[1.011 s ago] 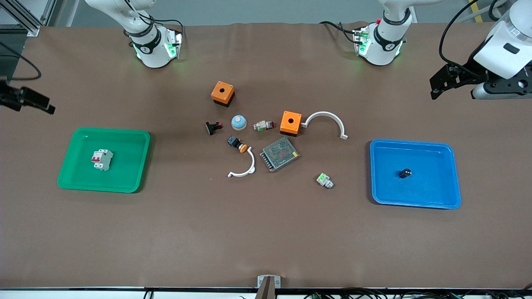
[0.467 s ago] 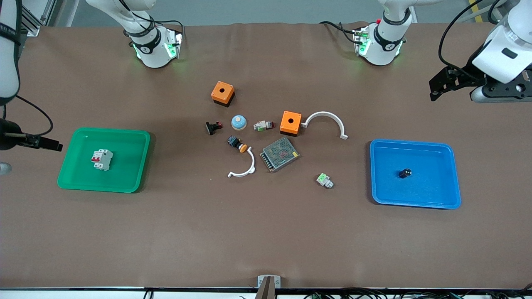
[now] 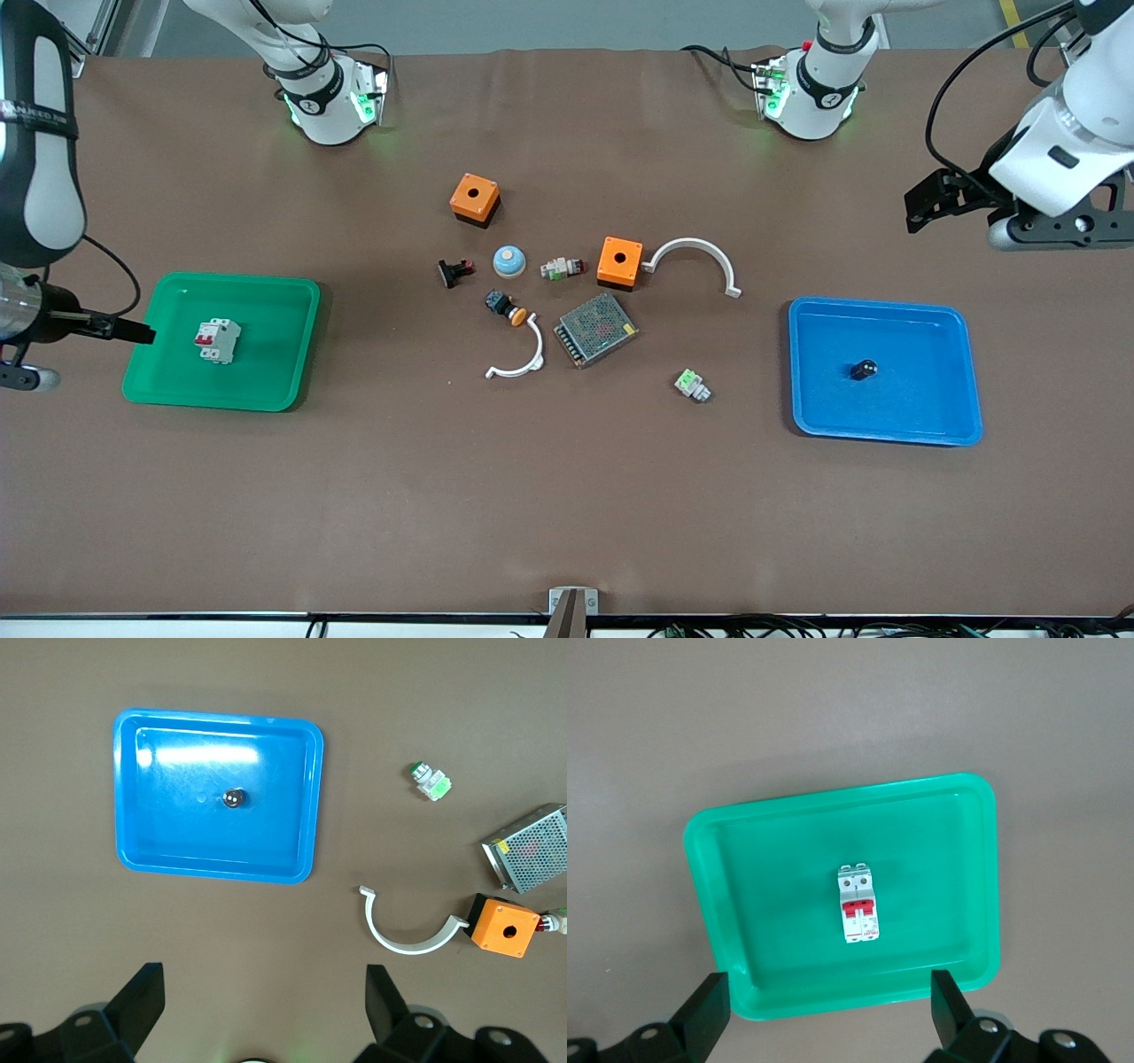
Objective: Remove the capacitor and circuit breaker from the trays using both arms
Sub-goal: 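Move the right gripper toward the white breaker in the green tray, then lower the right gripper onto the white breaker and close on it, then lift the breaker with the right gripper and carry it toward the parts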
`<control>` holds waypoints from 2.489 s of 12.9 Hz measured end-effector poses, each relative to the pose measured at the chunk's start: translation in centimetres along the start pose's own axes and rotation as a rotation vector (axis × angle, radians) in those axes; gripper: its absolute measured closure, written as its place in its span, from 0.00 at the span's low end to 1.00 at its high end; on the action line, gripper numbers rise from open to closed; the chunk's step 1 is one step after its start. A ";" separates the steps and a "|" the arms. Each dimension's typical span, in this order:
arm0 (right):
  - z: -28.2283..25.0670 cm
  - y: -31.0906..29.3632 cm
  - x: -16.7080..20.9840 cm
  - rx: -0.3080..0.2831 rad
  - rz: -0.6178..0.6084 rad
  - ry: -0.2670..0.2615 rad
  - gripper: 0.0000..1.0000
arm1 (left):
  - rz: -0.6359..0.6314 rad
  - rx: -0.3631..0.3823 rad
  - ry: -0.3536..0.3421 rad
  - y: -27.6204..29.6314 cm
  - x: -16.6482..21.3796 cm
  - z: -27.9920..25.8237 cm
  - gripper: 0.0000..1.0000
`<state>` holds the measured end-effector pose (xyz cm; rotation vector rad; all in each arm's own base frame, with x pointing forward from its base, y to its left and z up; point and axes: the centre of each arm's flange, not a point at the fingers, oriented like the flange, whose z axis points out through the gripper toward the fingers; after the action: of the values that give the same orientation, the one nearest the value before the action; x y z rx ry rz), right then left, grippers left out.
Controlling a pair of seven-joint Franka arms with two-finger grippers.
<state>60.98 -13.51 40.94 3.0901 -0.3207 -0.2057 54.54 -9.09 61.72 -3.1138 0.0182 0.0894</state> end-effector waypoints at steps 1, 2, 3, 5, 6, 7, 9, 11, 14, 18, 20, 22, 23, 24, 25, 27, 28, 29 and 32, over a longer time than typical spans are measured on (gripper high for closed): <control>1.5 0.4 -0.1 0.004 0.008 0.001 0.00 | 0.000 0.000 -0.007 0.0 0.2 0.4 0.00; 3.0 1.0 -0.3 0.013 0.022 0.000 0.00 | 0.000 -0.001 -0.011 0.0 0.4 0.6 0.00; 4.4 1.6 -0.6 0.021 0.036 0.001 0.00 | 0.000 -0.001 -0.014 0.0 0.4 0.7 0.00; 7.2 2.2 -1.2 0.030 0.052 0.014 0.00 | 0.000 -0.001 -0.015 0.0 0.5 0.8 0.00; 8.6 2.3 -1.5 0.030 0.056 0.027 0.00 | 0.001 -0.001 -0.016 0.0 0.5 0.9 0.00; 10.1 2.5 -1.9 0.029 0.060 0.047 0.00 | 0.001 -0.001 -0.019 0.0 0.6 1.0 0.00; 13.1 2.8 -3.0 0.027 0.068 0.091 0.00 | 0.001 -0.003 -0.024 0.0 1.0 1.5 0.00; 15.7 2.6 -3.9 0.024 0.068 0.124 0.00 | 0.002 -0.007 -0.025 0.1 1.7 2.3 0.00; 19.0 2.3 -4.5 0.018 0.066 0.148 0.00 | 0.004 -0.012 -0.024 0.2 2.6 3.4 0.00; 22.0 1.9 -4.6 0.014 0.058 0.121 0.03 | 0.004 -0.016 -0.025 0.2 3.3 4.2 0.00; 22.2 1.7 -4.6 0.015 0.055 0.119 0.26 | 0.001 -0.018 -0.018 0.1 3.4 4.1 0.00; 22.0 1.4 -4.5 0.015 0.050 0.120 0.51 | -0.002 -0.018 -0.015 -0.1 3.5 4.0 0.00; 21.9 1.3 -4.3 0.016 0.047 0.113 0.62 | -0.004 -0.018 -0.014 -0.2 3.5 4.0 0.00; 21.5 1.1 -4.1 0.018 0.044 0.102 0.60 | -0.006 -0.018 -0.014 -0.3 3.5 4.0 0.00; 20.8 0.7 -3.7 0.021 0.036 0.083 0.60 | -0.008 -0.018 -0.012 -0.4 3.5 3.9 0.00; 17.8 -1.7 -2.6 0.027 -0.007 0.039 0.60 | -0.011 -0.019 -0.007 -0.6 3.6 3.7 0.00; 15.9 -3.7 -2.3 0.028 -0.040 0.027 0.60 | -0.012 -0.020 -0.004 -0.6 3.6 3.5 0.00; 13.8 -6.5 -2.2 0.029 -0.079 0.027 0.60 | -0.012 -0.020 0.000 -0.6 3.6 3.4 0.00; 11.3 -18.3 -4.1 0.068 -0.122 0.053 0.60 | -0.004 -0.021 0.002 -0.2 3.6 3.3 0.00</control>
<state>59.21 5.13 29.50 3.1781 -0.1403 -0.1178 57.94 -8.85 58.25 -3.1344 0.0116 0.0862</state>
